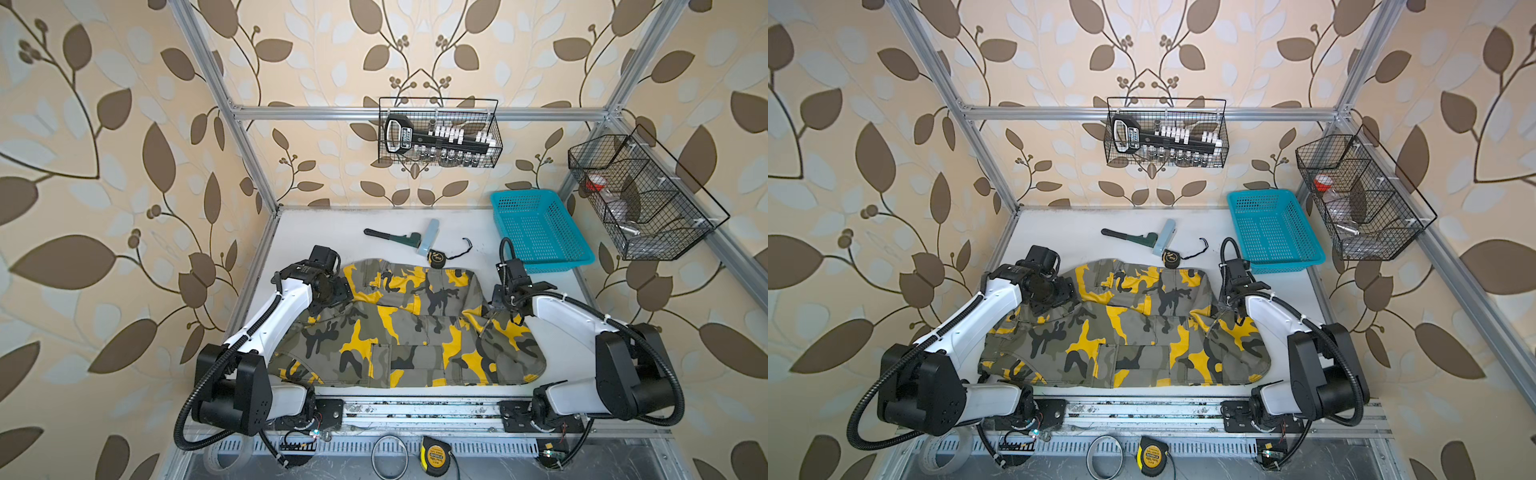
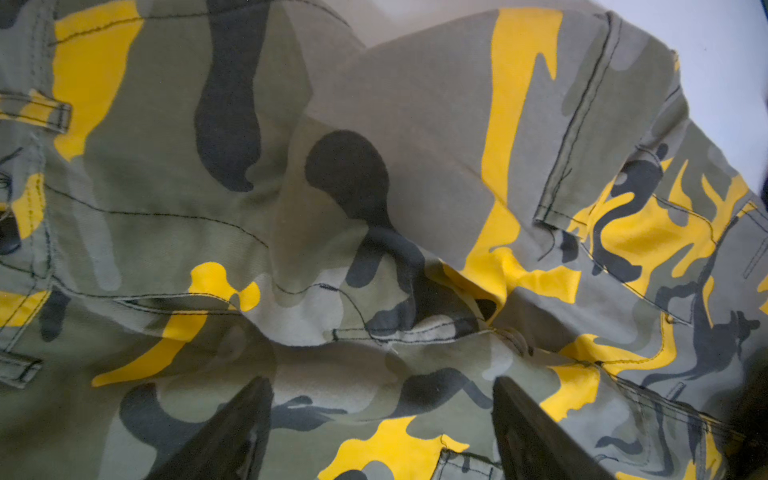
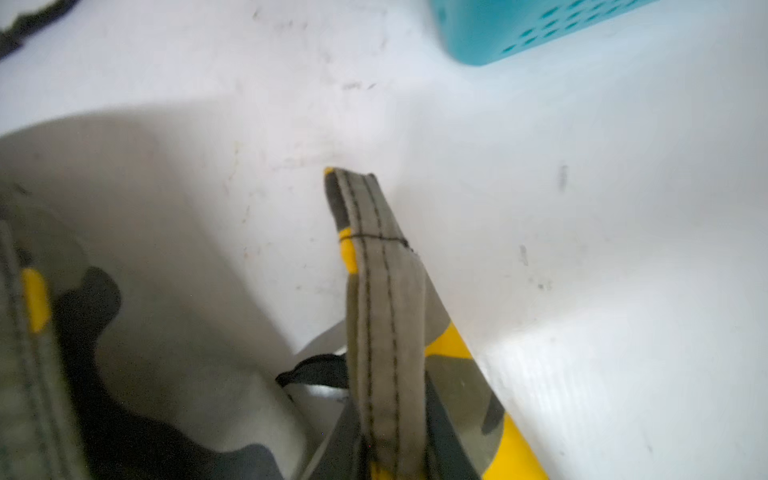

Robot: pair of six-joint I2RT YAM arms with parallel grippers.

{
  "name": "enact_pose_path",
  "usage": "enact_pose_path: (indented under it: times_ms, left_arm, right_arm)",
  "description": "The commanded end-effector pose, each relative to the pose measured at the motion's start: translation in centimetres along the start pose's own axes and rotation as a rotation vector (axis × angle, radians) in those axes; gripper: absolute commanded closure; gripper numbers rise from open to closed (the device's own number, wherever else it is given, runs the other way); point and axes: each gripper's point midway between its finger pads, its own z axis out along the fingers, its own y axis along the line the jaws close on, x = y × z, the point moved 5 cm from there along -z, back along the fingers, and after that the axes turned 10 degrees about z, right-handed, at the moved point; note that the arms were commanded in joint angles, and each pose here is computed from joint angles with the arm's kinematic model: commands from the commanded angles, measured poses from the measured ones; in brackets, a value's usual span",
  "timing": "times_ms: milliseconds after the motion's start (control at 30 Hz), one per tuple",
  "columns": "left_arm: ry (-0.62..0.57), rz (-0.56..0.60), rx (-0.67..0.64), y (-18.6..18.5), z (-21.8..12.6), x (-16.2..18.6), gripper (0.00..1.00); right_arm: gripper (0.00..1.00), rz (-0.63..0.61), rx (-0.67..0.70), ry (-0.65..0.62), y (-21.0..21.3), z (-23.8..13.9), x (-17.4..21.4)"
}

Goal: Fold and stack the trousers

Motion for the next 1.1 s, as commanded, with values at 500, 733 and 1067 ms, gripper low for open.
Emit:
enact_pose_path:
  times_ms: [500,733,1067]
  left_arm:
    - [0.048,-0.001,-0.032,-0.3,2.5,-0.5,0.17]
    - [0.034,0.002,-0.032,-0.3,2.1,-0.7,0.17]
    - [0.041,0.020,-0.027,-0.6,2.1,-0.9,0.17]
  right_arm:
    - [0.88,0.694,0.452,-0.059,-18.6,-3.6,3.8]
    - [0.78,0.724,0.637,-0.108,-21.5,-3.5,0.8]
    - [0.29,0.569,0.397,-0.286,-16.2,-9.2,-5.0]
